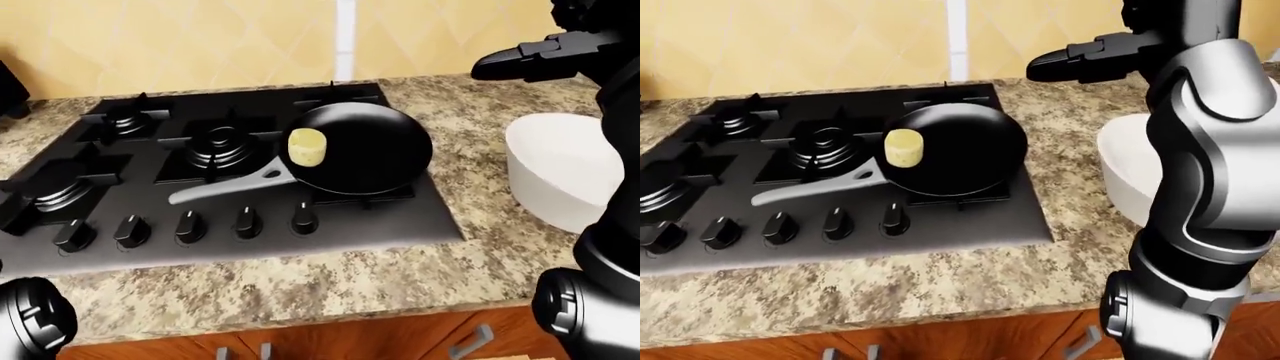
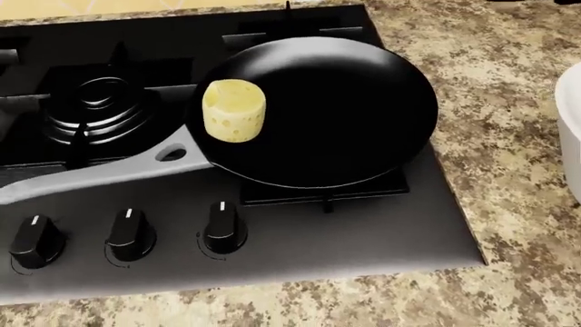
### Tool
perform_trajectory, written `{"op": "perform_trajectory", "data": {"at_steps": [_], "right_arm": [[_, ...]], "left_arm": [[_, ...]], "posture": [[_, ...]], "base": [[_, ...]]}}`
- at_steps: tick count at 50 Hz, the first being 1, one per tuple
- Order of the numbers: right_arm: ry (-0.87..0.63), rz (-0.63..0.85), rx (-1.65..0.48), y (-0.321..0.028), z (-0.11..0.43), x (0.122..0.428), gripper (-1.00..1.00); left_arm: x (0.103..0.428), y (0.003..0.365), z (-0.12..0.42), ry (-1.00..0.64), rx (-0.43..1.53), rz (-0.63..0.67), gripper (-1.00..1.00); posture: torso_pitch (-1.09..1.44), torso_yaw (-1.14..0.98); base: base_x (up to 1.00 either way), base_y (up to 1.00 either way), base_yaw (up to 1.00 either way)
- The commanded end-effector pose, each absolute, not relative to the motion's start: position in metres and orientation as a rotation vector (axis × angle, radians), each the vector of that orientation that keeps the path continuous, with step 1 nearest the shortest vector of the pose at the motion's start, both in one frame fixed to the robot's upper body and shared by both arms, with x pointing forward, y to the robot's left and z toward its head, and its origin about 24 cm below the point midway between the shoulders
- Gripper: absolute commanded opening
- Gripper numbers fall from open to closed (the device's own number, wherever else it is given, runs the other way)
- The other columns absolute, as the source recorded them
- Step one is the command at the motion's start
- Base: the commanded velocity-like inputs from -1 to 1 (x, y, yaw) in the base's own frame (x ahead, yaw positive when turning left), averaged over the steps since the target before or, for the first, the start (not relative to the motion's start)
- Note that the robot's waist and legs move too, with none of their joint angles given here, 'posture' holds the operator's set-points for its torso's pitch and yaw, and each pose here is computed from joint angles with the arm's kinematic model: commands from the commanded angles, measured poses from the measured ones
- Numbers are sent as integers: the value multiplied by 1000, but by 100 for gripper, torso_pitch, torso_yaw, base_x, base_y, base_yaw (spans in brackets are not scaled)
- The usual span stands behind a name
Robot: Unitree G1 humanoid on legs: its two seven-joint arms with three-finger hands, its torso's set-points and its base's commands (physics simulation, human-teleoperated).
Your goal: Pick the cheese from the pan and place it in the bowl.
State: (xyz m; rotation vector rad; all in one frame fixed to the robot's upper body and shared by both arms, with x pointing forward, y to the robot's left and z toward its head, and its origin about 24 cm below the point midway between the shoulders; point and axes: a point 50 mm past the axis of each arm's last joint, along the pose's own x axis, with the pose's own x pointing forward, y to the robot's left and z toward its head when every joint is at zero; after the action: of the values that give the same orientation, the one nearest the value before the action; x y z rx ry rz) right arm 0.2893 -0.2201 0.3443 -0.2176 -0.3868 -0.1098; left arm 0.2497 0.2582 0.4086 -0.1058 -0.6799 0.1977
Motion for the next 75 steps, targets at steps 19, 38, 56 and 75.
{"op": "perform_trajectory", "data": {"at_steps": [19,38,56,75], "right_arm": [[-459,-107,-228,-216,356,284,100],[-344,-65,-178,-206,353,300,100],[-250,40,-303,-183,355,328,100],[87,391,-371,-159,344,375,100]], "left_arm": [[243,258,416,-731,-97,208,100],[247,259,414,-723,-98,221,100],[247,257,412,-721,-84,218,100],[252,255,407,-705,-85,208,100]], "posture": [[0,0],[0,0],[0,0],[0,0]], "base": [[0,0,28],[0,0,3],[0,0,0],[0,0,0]]}}
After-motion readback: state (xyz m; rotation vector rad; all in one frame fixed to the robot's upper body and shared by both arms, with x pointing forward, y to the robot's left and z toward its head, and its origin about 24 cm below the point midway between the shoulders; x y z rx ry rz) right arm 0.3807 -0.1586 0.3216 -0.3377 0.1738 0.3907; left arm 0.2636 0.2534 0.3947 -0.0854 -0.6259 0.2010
